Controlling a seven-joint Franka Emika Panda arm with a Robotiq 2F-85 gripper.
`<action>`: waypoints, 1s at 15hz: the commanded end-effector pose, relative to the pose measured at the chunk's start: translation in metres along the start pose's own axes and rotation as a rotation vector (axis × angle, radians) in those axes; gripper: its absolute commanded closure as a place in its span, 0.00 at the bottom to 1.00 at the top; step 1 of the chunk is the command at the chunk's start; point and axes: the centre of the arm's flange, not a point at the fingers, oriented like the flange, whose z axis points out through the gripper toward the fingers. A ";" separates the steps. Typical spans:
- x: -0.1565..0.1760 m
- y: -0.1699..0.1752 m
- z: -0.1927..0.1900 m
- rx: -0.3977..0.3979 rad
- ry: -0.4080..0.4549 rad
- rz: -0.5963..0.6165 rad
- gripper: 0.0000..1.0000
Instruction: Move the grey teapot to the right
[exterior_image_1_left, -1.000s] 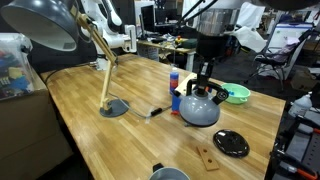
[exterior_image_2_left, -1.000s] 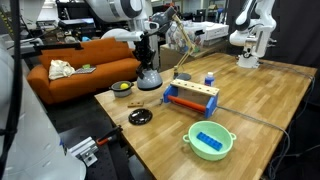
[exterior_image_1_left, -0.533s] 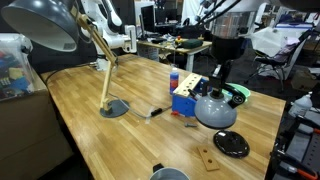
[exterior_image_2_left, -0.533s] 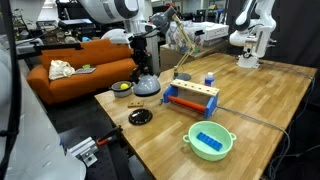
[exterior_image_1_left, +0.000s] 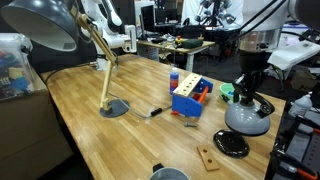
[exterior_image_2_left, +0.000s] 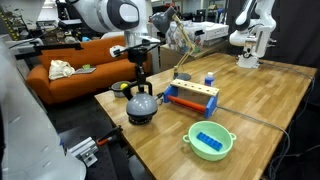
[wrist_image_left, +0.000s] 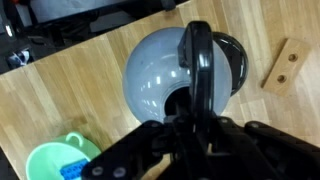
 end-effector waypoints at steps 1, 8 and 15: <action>-0.002 0.040 0.028 0.055 -0.031 0.180 0.95; 0.024 0.093 0.053 0.140 -0.001 0.392 0.95; 0.034 0.099 0.067 0.134 0.018 0.394 0.95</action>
